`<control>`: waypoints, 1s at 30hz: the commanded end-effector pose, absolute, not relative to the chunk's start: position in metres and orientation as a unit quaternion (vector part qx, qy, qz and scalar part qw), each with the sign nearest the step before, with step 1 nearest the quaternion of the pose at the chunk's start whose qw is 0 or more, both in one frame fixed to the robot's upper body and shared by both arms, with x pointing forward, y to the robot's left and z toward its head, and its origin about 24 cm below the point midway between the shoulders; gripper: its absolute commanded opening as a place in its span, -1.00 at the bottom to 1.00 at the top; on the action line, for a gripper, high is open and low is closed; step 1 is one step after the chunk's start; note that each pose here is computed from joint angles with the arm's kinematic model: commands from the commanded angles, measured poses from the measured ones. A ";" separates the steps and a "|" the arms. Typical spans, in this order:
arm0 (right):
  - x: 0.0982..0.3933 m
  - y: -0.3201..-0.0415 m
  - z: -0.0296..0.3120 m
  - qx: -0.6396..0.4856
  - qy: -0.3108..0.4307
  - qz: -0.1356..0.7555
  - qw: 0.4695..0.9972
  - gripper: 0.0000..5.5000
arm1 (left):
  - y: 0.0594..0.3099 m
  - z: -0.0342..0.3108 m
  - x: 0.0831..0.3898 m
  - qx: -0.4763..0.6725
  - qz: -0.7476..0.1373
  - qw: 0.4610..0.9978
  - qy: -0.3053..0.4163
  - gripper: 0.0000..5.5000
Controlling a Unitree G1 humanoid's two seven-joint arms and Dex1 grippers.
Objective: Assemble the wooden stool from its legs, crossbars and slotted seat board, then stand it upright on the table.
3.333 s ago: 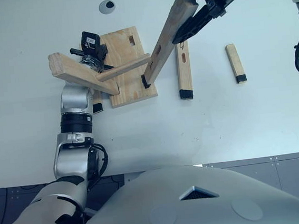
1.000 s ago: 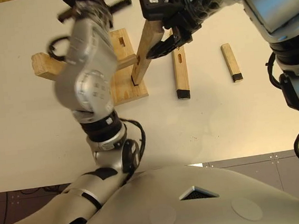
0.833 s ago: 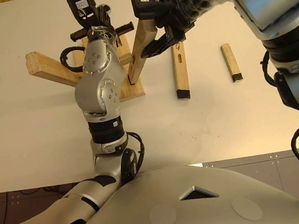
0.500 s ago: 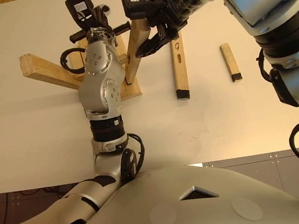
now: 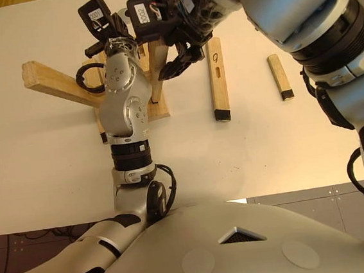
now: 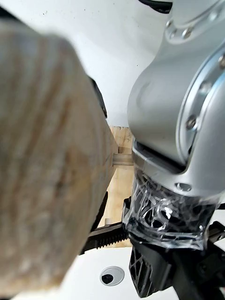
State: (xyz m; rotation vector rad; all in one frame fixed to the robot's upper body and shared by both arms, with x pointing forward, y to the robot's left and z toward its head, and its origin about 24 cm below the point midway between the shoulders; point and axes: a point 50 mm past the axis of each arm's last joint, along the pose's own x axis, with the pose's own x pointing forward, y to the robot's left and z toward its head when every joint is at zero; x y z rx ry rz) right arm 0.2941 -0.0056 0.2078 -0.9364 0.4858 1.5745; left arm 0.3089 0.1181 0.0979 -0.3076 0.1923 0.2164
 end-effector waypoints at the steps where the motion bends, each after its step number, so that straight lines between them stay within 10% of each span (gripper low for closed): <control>1: 0.271 0.020 0.182 -0.362 0.223 0.728 0.537 0.29 | 0.105 0.039 0.288 -0.172 0.115 0.953 0.221 -1.00; 11: 0.296 -0.013 0.225 -0.305 0.177 0.678 0.645 0.42 | 0.138 0.152 0.310 -0.180 0.043 0.981 -0.059 -1.00; 21: 0.292 -0.052 0.238 -0.205 0.177 0.661 0.700 0.42 | 0.166 0.211 0.308 -0.233 -0.004 0.963 -0.136 -1.00; 30: 0.294 -0.144 0.267 0.032 0.080 0.547 0.832 0.08 | 0.317 0.278 0.277 -0.395 0.123 0.891 -0.187 -1.00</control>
